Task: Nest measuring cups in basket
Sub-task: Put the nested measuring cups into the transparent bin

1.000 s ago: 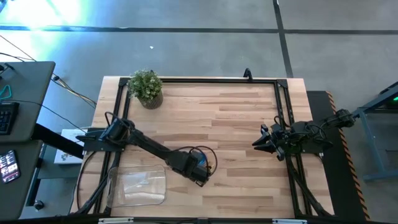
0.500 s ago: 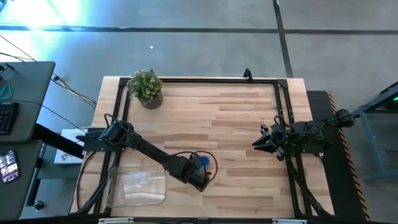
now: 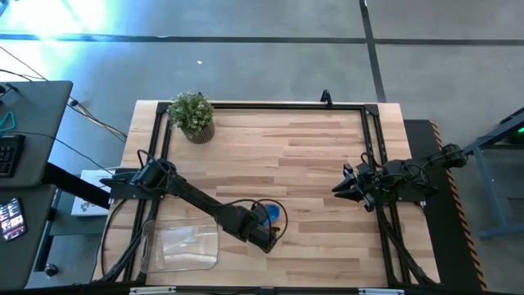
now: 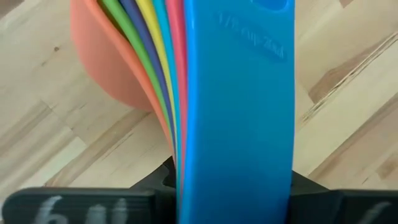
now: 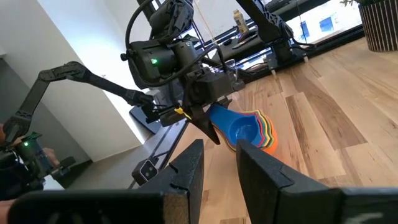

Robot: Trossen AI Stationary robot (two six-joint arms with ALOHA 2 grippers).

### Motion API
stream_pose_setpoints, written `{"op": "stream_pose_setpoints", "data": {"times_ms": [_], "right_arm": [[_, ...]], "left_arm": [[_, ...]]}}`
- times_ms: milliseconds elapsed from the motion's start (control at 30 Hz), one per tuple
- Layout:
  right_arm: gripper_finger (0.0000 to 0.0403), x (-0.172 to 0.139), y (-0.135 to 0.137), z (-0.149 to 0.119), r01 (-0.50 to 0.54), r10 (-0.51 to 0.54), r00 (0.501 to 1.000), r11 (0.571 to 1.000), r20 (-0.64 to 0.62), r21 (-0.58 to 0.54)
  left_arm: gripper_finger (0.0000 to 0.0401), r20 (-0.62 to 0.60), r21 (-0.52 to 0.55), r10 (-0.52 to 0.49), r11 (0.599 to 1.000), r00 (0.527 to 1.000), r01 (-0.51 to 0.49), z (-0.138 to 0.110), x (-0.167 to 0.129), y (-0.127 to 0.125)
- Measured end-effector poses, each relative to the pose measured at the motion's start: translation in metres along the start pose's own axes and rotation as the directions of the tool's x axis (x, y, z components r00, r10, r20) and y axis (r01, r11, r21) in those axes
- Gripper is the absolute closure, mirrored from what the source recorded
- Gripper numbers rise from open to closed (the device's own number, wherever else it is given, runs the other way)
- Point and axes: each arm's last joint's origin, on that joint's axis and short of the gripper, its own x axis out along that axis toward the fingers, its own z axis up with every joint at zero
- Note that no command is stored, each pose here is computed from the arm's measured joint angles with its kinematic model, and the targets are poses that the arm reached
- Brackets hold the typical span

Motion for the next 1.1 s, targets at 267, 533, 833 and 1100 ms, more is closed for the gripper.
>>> {"op": "stream_pose_setpoints", "data": {"times_ms": [267,533,833,1100], "right_arm": [[0.0316,0.0,0.0,0.0,0.0,0.0,1.0,1.0,0.0,0.0],[0.0316,0.0,0.0,0.0,0.0,0.0,1.0,1.0,0.0,0.0],[0.0316,0.0,0.0,0.0,0.0,0.0,1.0,1.0,0.0,0.0],[0.0316,0.0,0.0,0.0,0.0,0.0,1.0,1.0,0.0,0.0]], "left_arm": [[0.0315,-0.023,-0.031,-0.005,1.0,1.0,0.004,-0.0007,0.0,0.0],[0.0334,-0.025,-0.076,-0.01,0.997,1.0,0.008,-0.0017,-0.0002,-0.0007],[0.0336,-0.01,-0.099,-0.009,0.995,1.0,0.008,-0.0012,-0.0002,-0.001],[0.0337,0.006,-0.124,-0.019,0.992,1.0,0.019,-0.0004,-0.0002,-0.0021]]}}
